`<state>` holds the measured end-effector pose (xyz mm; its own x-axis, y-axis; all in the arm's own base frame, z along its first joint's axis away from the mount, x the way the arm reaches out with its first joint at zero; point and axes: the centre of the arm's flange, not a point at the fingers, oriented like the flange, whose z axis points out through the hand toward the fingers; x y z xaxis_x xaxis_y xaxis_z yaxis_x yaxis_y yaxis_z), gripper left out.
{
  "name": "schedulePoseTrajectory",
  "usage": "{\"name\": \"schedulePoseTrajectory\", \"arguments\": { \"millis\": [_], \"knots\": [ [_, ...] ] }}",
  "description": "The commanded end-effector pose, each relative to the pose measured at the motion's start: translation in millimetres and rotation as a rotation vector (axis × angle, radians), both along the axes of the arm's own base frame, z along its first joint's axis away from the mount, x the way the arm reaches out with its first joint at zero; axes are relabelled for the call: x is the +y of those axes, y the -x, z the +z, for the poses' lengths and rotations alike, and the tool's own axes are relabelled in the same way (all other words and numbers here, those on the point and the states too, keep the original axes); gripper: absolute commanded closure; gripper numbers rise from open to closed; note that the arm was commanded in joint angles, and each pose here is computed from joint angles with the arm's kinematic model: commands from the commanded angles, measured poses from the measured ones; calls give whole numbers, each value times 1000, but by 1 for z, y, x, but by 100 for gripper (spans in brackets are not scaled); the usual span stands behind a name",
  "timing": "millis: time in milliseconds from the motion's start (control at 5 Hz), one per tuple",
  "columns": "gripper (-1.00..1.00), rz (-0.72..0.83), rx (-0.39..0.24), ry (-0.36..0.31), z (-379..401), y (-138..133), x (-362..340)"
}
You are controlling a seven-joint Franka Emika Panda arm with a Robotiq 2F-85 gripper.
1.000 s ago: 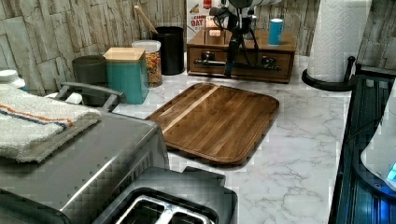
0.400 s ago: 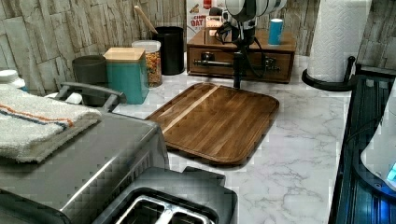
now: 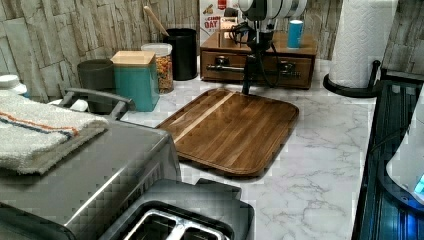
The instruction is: Open the drawer.
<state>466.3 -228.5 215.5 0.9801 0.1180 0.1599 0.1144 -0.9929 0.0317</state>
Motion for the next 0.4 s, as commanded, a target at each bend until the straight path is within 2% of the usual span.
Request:
{"name": "schedulePoseTrajectory", "arguments": {
  "millis": [200, 400],
  "knots": [
    [-100, 264, 116, -118, -32, 37, 128],
    [-100, 284, 65, -97, -22, 54, 162]
  ]
}}
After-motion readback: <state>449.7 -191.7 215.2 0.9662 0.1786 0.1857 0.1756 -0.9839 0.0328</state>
